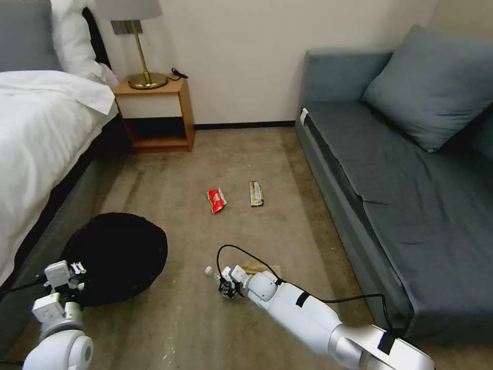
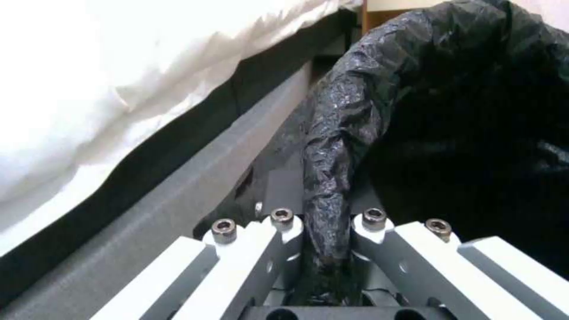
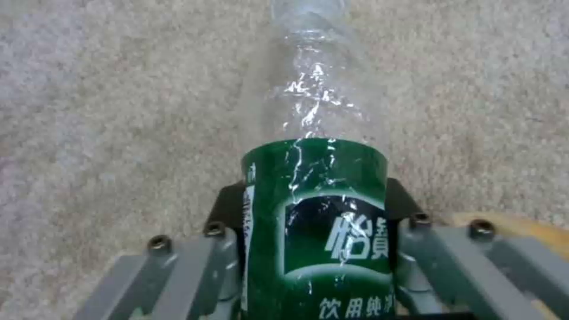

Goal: Pick up the trash bin, then pick up the garbage on the floor and place it into the trash bin.

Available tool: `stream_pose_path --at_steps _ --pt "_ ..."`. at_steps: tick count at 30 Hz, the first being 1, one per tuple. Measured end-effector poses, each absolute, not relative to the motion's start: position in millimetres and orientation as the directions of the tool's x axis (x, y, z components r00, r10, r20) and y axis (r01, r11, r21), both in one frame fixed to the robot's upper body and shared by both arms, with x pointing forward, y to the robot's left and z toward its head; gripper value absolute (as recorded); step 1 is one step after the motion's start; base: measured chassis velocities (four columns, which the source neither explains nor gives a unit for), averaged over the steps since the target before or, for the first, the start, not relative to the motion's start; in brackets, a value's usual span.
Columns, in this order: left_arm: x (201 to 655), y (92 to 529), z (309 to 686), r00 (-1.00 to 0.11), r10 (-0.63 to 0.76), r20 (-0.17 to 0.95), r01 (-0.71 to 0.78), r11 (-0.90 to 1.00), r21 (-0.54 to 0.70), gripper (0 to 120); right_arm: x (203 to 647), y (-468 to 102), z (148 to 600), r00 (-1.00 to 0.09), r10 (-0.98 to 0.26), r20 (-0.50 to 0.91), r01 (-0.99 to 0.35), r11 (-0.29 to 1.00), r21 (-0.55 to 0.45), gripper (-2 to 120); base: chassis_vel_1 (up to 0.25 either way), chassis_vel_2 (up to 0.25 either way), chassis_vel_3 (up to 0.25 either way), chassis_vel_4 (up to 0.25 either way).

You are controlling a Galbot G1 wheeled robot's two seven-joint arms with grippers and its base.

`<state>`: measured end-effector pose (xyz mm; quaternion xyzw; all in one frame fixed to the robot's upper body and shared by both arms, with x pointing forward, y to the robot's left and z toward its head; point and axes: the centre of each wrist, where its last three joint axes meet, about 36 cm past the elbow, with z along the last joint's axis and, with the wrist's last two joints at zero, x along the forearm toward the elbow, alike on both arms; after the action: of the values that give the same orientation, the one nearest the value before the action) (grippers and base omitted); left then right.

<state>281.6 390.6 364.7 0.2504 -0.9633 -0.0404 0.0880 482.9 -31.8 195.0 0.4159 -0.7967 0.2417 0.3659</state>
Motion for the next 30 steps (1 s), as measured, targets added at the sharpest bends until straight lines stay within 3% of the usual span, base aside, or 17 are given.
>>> stream_pose_path --at_steps 5,11,19,21,25,30 --pt "279.5 390.3 363.5 -0.859 -0.49 0.15 -0.475 0.871 0.123 5 485.0 -40.0 198.8 -0.406 -0.495 0.768 -0.834 0.545 -0.089 26 0.0 0.0 0.0 0.0" --pt "278.1 390.0 363.7 -0.86 -0.488 0.147 -0.473 0.872 0.124 5 489.0 -42.5 219.7 -0.458 -0.536 0.709 -0.827 0.55 -0.118 26 0.0 0.0 0.0 0.0" --pt "279.6 390.7 367.5 -0.866 -0.482 0.13 -0.468 0.875 0.125 5 492.8 -27.9 280.9 -0.551 -0.653 0.52 -0.812 0.563 -0.154 26 0.0 0.0 0.0 0.0" --pt "280.4 389.4 364.3 -0.867 -0.481 0.132 -0.467 0.876 0.123 5 495.5 -11.0 315.1 -0.605 -0.693 0.392 -0.783 0.607 -0.135 26 0.0 0.0 0.0 0.0" --pt "282.4 385.0 361.9 -0.869 -0.477 0.132 -0.463 0.878 0.12 5 493.1 11.3 348.1 -0.623 -0.735 0.267 -0.776 0.623 -0.094 26 0.0 0.0 0.0 0.0" --pt "285.5 380.1 362.1 -0.873 -0.471 0.127 -0.458 0.881 0.115 5 485.5 33.7 362.7 -0.602 -0.779 0.176 -0.795 0.604 -0.047 26 0.0 0.0 0.0 0.0"
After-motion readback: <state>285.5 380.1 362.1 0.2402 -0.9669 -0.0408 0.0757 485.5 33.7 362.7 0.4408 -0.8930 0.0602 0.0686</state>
